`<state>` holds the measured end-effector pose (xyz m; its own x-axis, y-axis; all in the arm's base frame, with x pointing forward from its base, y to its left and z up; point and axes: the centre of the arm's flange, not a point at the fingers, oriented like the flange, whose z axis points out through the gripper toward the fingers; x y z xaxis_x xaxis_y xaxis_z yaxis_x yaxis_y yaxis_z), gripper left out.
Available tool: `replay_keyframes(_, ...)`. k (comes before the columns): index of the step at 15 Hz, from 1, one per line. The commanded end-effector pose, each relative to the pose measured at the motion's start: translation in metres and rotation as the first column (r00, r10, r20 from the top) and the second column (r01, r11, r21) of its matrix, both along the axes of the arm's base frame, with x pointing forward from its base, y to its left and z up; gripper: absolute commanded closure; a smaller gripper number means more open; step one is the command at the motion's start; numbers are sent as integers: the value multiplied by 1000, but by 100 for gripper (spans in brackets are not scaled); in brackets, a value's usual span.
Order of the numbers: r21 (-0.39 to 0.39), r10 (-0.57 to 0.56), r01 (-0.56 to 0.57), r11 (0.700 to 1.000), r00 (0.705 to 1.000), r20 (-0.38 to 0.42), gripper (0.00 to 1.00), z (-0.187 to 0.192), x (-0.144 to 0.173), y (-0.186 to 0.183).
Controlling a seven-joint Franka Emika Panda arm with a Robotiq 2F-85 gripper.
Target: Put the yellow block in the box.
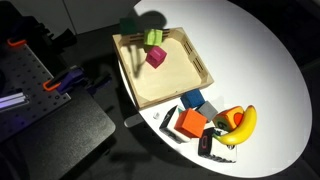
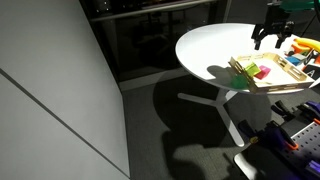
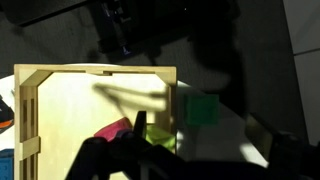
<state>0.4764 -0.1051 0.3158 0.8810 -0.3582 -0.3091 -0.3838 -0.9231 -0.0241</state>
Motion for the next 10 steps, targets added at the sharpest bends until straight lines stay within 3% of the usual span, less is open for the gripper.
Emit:
replay_keyframes(1,18,43,-43,999,999,6,0,29,-20,15)
replay_keyframes(10,-99,29,-9,995,980,199,0,66,-32,38)
